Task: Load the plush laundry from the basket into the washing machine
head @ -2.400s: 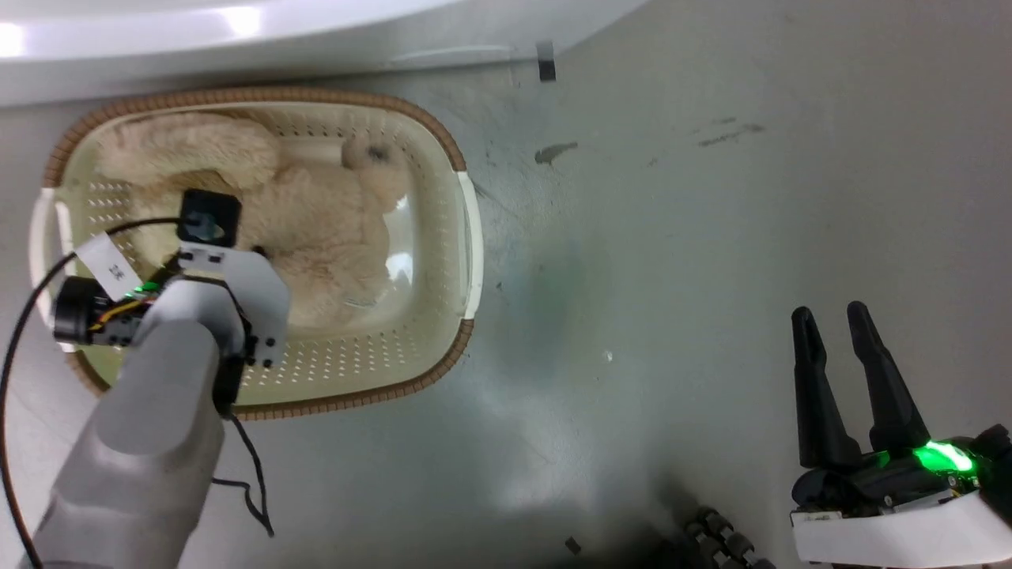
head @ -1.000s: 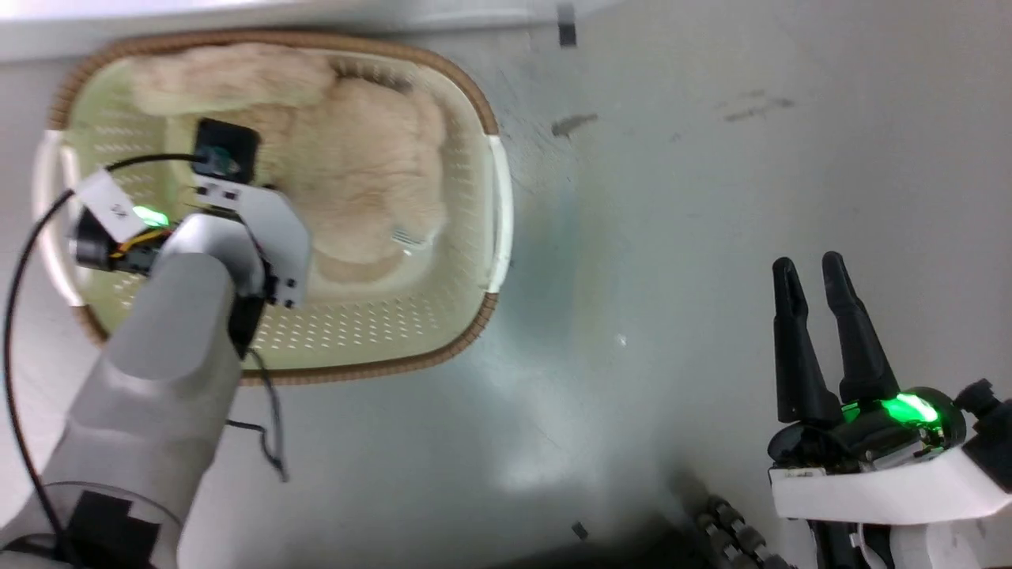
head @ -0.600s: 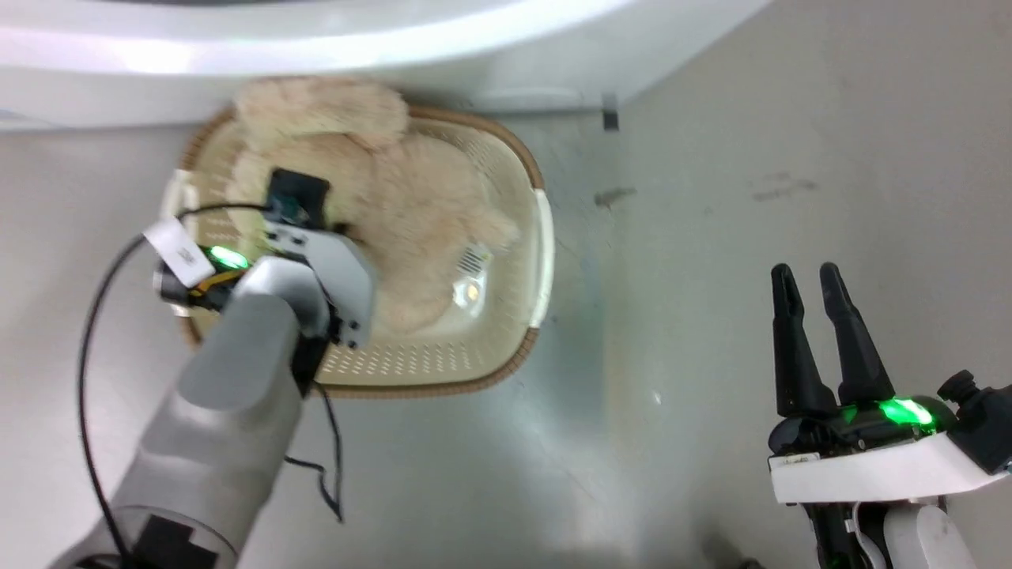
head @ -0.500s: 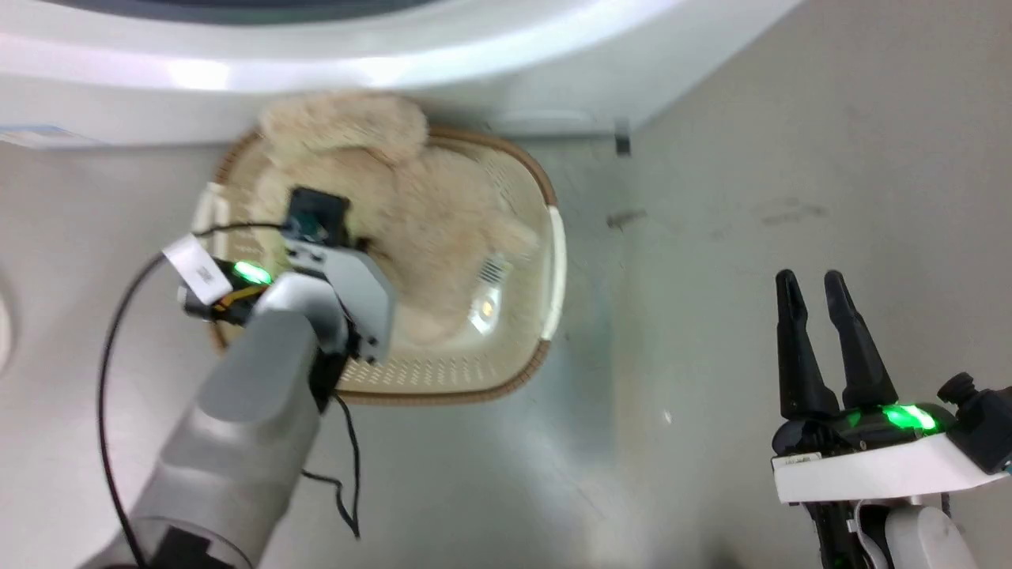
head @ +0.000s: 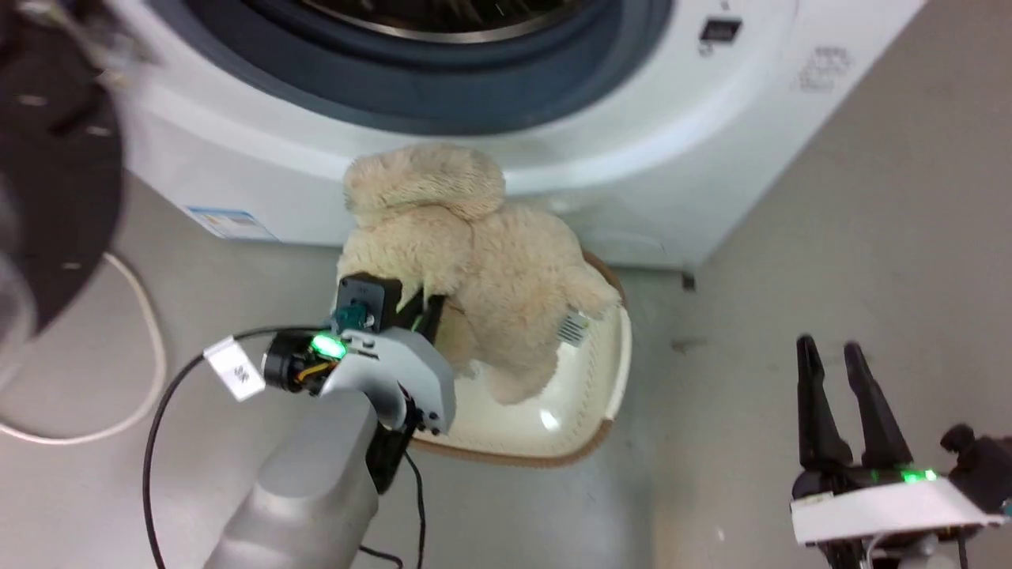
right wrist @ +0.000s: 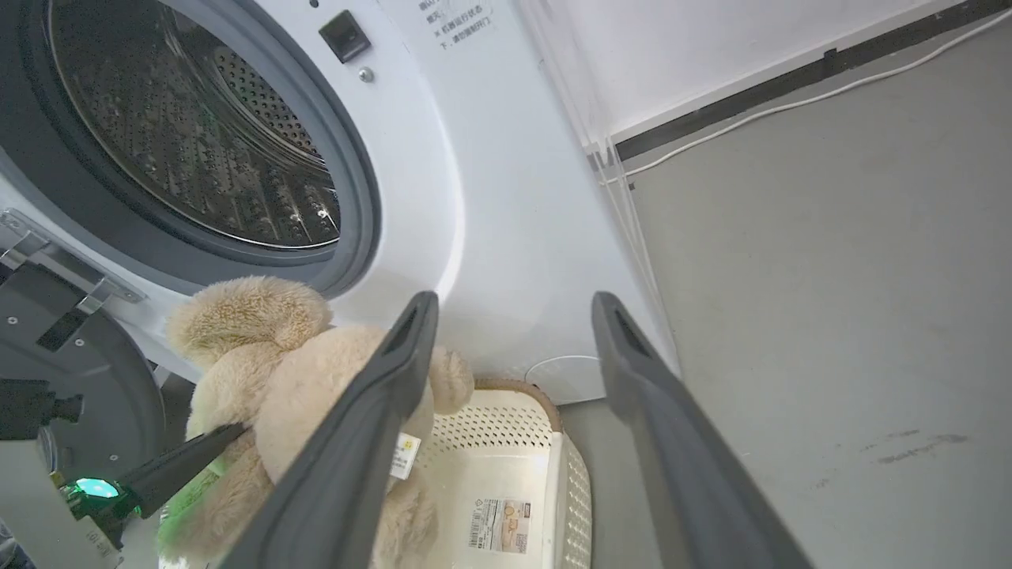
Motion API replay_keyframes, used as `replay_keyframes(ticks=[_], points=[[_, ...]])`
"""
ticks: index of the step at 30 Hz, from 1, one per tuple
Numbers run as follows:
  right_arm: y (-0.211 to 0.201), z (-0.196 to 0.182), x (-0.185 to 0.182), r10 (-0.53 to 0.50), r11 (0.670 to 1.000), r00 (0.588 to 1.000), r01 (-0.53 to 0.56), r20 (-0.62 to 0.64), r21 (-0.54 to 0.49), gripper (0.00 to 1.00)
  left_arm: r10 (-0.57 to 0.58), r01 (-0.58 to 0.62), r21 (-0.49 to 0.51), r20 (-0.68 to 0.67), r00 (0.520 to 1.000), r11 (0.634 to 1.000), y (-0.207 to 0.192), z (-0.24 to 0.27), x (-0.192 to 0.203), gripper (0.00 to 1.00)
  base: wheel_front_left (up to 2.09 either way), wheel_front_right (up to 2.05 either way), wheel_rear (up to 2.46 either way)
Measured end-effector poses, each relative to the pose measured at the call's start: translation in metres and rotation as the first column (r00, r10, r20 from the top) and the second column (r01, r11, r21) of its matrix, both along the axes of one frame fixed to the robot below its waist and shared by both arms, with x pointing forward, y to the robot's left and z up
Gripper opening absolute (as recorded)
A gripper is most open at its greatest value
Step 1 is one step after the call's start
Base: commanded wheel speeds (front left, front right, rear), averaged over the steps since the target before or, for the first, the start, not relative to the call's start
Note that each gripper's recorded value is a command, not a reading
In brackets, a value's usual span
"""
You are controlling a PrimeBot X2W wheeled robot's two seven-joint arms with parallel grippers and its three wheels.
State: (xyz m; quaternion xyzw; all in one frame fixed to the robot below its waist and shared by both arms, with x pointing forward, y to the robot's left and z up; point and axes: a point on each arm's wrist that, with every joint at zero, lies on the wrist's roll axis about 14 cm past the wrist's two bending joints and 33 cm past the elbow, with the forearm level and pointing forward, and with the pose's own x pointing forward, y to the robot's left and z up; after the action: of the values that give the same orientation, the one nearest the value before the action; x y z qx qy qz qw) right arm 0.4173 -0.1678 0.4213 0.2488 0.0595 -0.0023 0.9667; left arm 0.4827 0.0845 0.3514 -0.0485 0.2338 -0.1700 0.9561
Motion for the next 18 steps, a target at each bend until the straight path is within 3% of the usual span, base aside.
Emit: replay_keyframes(ticks=[9,18], points=[[0.018,0.024,-0.015,0.055,0.998,0.997,-0.055,0.051,0.002,1.00,0.092,-0.072,-0.085,0.253,0.963,0.994,0.013,0.091,-0.013,0.00,0.00,0.00,0.00],[0.016,0.041,-0.025,0.051,0.999,0.994,-0.051,0.093,-0.003,1.00,0.176,-0.113,-0.157,0.480,0.859,0.981,0.026,0.174,-0.011,0.00,0.00,0.00,0.00]])
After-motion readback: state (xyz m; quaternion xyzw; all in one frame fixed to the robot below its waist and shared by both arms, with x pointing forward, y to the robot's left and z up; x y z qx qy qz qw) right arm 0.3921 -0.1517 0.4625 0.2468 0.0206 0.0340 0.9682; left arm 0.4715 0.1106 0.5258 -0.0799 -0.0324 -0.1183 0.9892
